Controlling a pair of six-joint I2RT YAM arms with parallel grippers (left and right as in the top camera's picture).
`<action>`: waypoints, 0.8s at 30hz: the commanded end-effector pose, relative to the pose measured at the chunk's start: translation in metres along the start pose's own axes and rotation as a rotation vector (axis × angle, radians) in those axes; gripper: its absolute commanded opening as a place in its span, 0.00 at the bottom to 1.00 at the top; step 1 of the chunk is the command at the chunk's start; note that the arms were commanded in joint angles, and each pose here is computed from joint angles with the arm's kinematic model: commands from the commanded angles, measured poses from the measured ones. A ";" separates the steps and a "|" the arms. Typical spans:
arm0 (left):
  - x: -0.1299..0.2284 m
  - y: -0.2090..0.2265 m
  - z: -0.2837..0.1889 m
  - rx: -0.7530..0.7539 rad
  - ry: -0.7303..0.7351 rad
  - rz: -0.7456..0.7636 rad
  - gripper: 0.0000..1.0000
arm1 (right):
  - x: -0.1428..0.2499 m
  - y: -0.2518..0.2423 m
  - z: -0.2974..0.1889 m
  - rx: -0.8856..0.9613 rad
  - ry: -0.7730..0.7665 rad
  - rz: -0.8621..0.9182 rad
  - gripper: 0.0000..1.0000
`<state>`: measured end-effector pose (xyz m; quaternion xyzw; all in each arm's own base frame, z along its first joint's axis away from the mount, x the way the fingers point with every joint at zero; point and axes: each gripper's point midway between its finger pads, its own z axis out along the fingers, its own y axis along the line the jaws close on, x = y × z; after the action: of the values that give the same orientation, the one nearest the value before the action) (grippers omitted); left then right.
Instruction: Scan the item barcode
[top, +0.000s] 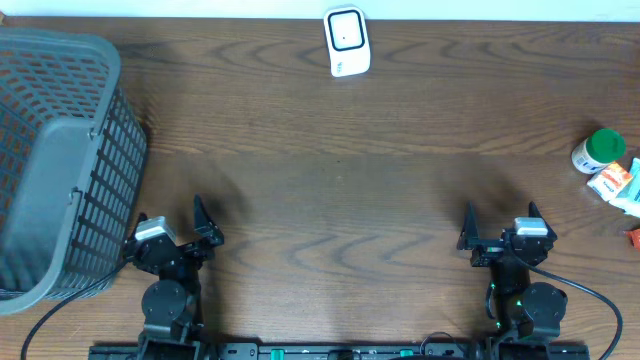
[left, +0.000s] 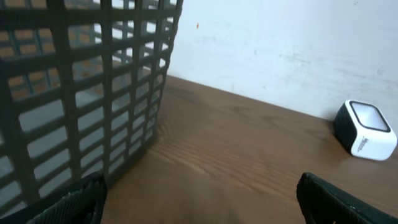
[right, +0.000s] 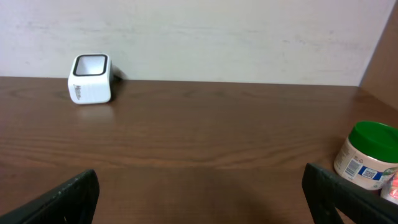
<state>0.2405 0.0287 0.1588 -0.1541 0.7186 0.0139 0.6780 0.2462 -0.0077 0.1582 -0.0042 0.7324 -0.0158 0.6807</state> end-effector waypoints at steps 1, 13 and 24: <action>0.014 0.005 0.000 -0.017 0.040 0.049 0.98 | 0.001 -0.004 0.000 0.019 -0.001 0.017 0.99; 0.020 -0.012 0.000 0.087 0.063 0.175 0.98 | 0.001 -0.004 0.000 0.019 -0.001 0.017 0.99; 0.020 -0.012 -0.001 0.091 0.064 0.176 0.98 | 0.001 -0.004 0.000 0.019 -0.001 0.017 0.99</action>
<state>0.2426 0.0136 0.1586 -0.0739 0.7332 0.0277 0.6754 0.2462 -0.0077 0.1582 -0.0042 0.7324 -0.0158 0.6807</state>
